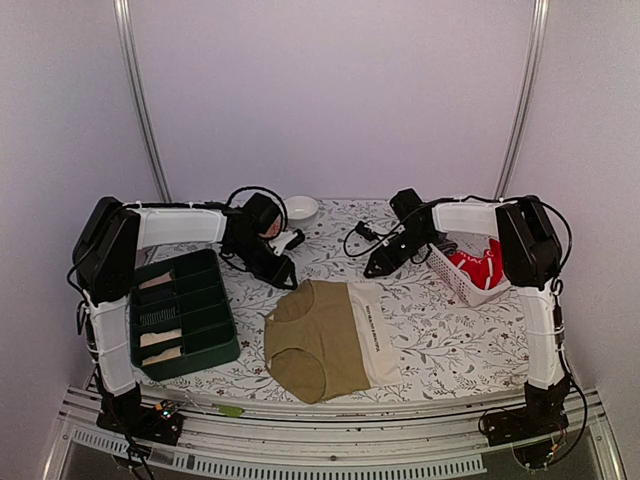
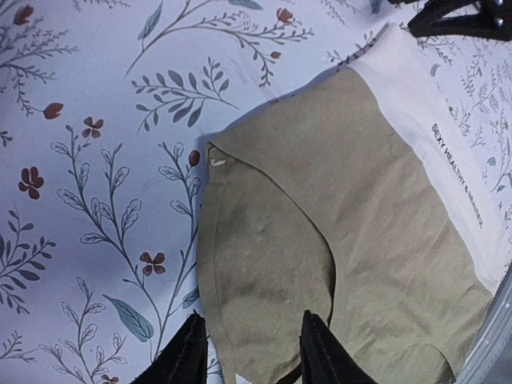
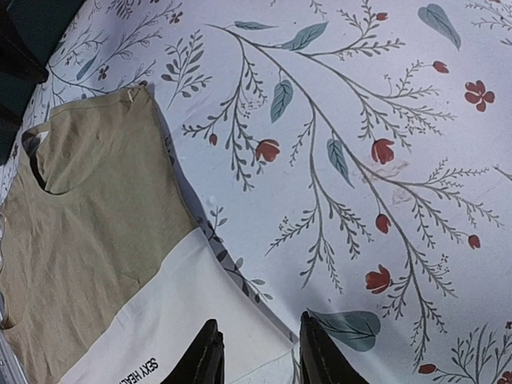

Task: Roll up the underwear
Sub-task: Pick up the underwear from the center of the board.

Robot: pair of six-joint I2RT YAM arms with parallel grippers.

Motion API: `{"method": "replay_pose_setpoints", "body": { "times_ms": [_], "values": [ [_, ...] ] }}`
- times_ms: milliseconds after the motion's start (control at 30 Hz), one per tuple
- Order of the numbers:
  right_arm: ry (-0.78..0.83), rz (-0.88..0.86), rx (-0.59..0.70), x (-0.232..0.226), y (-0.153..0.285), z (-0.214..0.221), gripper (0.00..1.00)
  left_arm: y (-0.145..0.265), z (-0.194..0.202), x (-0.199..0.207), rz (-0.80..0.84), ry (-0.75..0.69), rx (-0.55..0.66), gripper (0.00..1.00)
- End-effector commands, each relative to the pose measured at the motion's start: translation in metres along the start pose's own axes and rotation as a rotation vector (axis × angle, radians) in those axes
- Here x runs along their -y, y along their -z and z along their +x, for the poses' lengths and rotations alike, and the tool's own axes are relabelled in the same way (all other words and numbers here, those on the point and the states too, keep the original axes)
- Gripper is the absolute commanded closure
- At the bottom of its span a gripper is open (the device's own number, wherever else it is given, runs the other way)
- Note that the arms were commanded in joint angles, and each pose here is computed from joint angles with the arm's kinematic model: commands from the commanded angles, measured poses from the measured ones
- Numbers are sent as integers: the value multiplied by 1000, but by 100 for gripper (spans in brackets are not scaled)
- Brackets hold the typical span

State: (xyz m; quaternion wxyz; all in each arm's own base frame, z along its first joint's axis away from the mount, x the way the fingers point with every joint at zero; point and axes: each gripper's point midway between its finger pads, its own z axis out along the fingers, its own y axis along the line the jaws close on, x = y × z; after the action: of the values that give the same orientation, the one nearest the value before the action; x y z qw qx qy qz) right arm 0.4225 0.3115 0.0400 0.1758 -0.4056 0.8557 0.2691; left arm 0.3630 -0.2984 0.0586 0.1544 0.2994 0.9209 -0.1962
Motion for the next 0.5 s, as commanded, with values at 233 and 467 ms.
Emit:
{"method": "replay_pose_setpoints", "body": {
  "times_ms": [233,467],
  "values": [
    [51,0,-162,-17,-44,53,78,-1,3,-10,-21,11,2,59],
    [46,77,-169,-6,-40,50,100,-7,12,-19,-60,0,-22,58]
  ]
}}
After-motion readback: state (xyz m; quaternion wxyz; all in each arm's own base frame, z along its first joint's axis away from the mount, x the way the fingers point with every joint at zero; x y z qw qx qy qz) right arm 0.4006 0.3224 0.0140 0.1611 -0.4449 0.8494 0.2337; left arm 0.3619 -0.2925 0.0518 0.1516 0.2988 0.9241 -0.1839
